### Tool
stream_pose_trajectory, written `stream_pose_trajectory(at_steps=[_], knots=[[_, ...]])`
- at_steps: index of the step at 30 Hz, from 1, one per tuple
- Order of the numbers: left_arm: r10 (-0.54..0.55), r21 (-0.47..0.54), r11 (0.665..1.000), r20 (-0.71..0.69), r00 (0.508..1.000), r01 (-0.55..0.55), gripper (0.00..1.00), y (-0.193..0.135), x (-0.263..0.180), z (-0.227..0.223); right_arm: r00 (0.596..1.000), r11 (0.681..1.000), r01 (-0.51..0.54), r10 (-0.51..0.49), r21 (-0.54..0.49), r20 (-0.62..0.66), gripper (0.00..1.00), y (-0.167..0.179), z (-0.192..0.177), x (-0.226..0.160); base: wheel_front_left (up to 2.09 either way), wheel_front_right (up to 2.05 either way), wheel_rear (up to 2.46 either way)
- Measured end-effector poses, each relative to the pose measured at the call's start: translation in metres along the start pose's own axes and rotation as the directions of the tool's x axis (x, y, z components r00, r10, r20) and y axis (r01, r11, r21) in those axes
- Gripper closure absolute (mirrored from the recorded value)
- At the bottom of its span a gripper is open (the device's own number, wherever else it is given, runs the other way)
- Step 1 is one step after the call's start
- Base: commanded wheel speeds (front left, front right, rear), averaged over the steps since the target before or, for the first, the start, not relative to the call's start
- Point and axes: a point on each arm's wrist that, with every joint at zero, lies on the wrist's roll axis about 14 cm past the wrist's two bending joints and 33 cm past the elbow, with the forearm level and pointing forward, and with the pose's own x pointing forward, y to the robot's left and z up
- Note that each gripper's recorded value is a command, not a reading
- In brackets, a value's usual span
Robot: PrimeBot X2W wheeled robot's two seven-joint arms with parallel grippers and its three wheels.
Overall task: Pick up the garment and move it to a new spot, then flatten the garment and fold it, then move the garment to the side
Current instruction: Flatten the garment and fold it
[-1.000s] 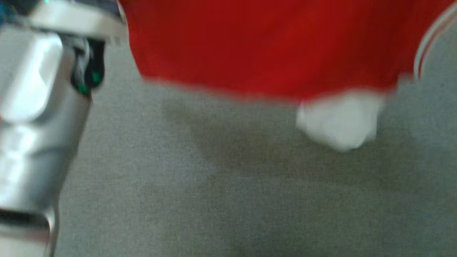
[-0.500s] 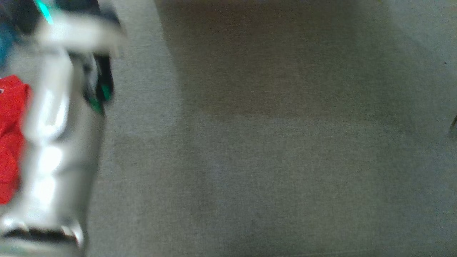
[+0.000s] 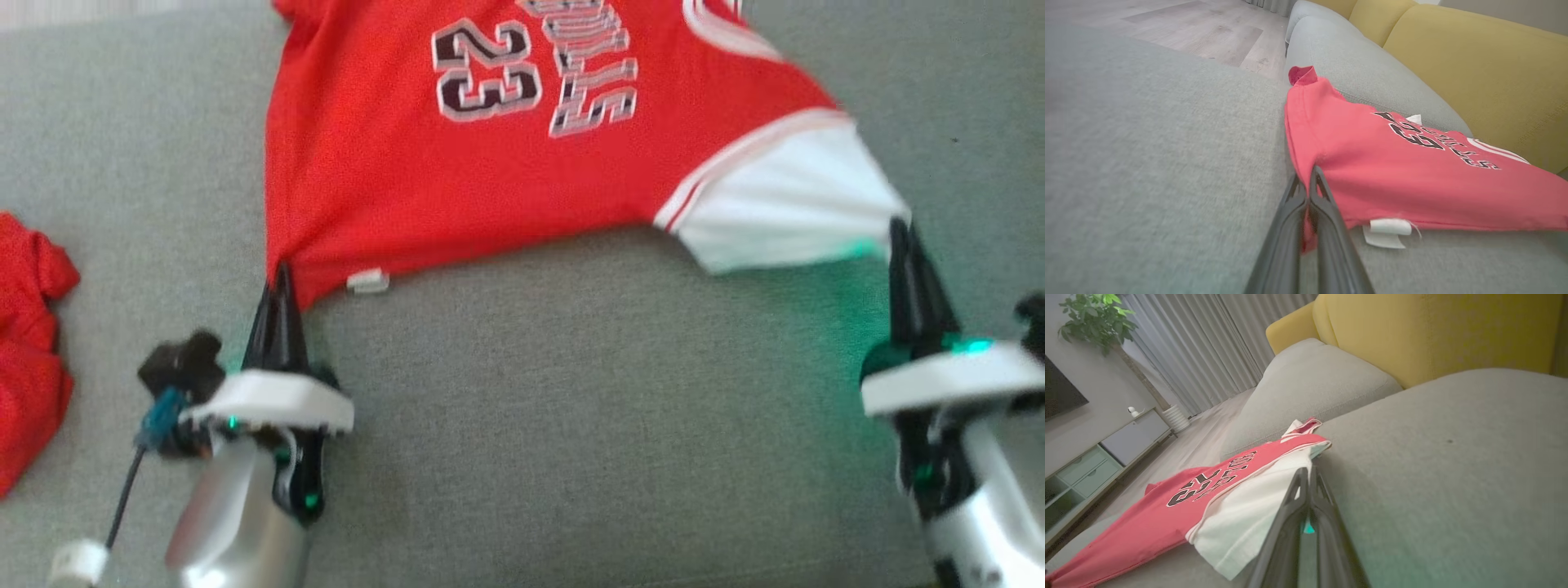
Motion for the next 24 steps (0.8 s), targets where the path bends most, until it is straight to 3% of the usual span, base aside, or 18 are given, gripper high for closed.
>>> stream_pose_trajectory(at_steps=[19, 24], knots=[[0.015, -0.121, 0.992, -0.066, 0.998, -0.023, 1.0, -0.007, -0.104, -0.043, 0.987, 0.985, 0.134, -0.122, 0.113, -0.104, 1.0, -0.018, -0.049, -0.121, 0.0, 0.0, 0.0], [-0.003, -0.124, 0.992, -0.028, 1.0, 0.0, 1.0, -0.013, -0.109, -0.033, 0.989, 0.986, 0.125, -0.116, 0.11, -0.09, 1.0, -0.017, -0.045, -0.127, 0.0, 0.0, 0.0]])
